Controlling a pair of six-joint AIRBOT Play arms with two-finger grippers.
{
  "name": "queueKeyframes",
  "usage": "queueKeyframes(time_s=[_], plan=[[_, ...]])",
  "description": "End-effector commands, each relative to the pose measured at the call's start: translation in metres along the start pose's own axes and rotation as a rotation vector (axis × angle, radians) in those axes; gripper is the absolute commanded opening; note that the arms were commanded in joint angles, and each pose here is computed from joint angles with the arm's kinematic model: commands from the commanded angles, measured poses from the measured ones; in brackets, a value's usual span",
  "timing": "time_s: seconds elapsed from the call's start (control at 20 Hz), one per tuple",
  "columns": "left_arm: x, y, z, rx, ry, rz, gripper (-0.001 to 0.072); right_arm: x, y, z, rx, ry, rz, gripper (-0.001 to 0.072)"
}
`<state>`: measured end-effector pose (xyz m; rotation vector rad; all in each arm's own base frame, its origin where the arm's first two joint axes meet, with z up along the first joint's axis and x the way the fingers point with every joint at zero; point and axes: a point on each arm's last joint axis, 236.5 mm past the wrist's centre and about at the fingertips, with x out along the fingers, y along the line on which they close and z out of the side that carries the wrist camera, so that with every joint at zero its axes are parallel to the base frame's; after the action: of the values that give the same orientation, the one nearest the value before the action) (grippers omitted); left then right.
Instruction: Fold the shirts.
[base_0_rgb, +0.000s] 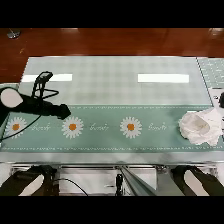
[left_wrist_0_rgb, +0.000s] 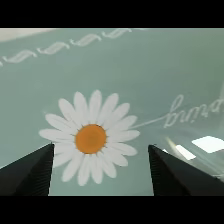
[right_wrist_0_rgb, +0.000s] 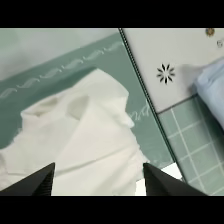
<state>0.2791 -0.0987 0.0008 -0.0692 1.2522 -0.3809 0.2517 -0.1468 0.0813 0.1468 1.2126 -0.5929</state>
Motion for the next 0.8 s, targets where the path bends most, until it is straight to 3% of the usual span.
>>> queueKeyframes(time_s=[0.0,0.25,0.5,0.55,0.6,0.65,0.75], plan=[[-0.005,-0.012,-0.014,-0.057,-0.075,-0.053,0.0703,0.053,0.000,-0.064,0.123,0.135,0.059,0.0635],[-0.005,-0.009,-0.002,-0.059,-0.124,-0.041,0.0703,0.119,0.000,-0.095,0.171,0.307,0.052,0.0634],[-0.007,-0.006,0.010,-0.061,-0.174,-0.031,0.0703,0.149,0.009,-0.103,0.093,0.378,0.076,0.0609],[-0.008,-0.005,0.013,-0.061,-0.187,-0.028,0.0703,0.151,0.014,-0.096,0.101,0.346,0.095,0.0558],[-0.008,-0.005,0.016,-0.062,-0.200,-0.025,0.0703,0.151,0.021,-0.090,0.101,0.326,0.128,0.0358],[-0.009,-0.004,0.018,-0.062,-0.212,-0.023,0.0703,0.148,0.033,-0.083,0.079,0.309,0.189,0.0048],[-0.014,0.015,0.033,-0.087,-0.277,0.041,0.0703,0.130,0.058,-0.059,0.061,0.263,0.317,0.0032]])
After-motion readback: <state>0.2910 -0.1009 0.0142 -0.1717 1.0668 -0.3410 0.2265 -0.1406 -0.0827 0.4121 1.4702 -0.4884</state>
